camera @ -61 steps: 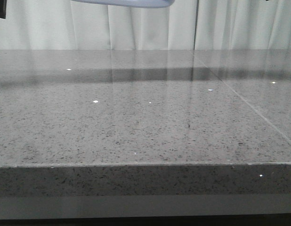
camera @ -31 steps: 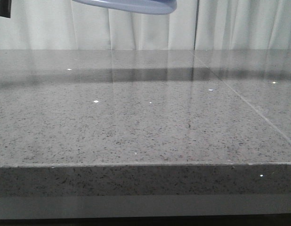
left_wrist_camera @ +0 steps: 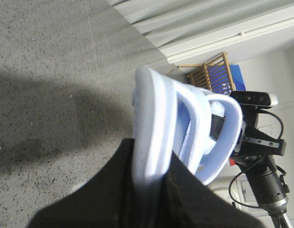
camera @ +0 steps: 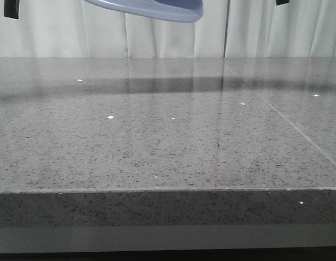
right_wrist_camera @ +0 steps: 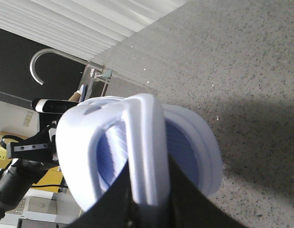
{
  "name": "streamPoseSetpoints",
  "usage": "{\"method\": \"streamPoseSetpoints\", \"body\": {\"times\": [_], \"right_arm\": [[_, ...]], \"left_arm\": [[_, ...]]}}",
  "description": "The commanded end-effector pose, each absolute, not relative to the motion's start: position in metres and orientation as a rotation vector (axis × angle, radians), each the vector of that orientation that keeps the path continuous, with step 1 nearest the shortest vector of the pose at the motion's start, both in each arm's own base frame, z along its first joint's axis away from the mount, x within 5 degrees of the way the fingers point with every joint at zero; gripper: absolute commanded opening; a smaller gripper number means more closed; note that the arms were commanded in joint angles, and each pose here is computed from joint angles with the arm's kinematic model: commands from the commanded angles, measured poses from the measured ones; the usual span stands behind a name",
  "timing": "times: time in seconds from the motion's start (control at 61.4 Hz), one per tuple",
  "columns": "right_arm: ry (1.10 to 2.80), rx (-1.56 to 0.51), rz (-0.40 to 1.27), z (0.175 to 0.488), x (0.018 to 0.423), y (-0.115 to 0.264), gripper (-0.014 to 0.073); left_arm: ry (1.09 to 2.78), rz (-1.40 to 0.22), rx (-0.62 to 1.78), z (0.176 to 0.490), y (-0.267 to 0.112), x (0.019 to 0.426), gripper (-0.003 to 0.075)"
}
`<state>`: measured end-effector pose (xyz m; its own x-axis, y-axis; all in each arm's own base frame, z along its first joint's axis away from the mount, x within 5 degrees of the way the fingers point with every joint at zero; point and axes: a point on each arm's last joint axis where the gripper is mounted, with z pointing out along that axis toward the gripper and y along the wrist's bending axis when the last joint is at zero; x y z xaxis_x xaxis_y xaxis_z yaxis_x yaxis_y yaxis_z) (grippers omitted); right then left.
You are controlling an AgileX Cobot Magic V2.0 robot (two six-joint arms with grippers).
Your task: Insert blue slippers together front up
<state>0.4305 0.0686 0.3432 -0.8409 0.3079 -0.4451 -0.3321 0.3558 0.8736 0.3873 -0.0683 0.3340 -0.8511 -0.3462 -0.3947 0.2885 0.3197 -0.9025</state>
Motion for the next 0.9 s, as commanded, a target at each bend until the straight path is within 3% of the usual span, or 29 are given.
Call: {"method": "streamPoseSetpoints", "body": {"times": [0.0,0.244,0.456,0.667,0.879], "right_arm": [[1.945,-0.178,1.708,0.380,0.409,0.096,-0.0059],[1.948,-0.178,1.707,0.377,0.411,0.098,-0.0043],[2.012,-0.172,1.651,0.374,0.411,0.079,0.0195],[2.056,-0.142,1.595,0.374,0.409,0.060,0.0267],[2.145,-0.110,1.404,0.380,0.402,0.041,0.0344]], "left_arm": [[1.891,-1.839,0.127,0.379,-0.090,0.361,-0.0019],[1.893,-1.836,0.126,0.378,-0.089,0.361,-0.0019],[1.938,-1.777,0.139,0.374,-0.088,0.362,-0.0019],[1.975,-1.743,0.136,0.367,-0.088,0.365,-0.0019],[2.027,-1.633,0.113,0.361,-0.086,0.369,-0.0019]]}}
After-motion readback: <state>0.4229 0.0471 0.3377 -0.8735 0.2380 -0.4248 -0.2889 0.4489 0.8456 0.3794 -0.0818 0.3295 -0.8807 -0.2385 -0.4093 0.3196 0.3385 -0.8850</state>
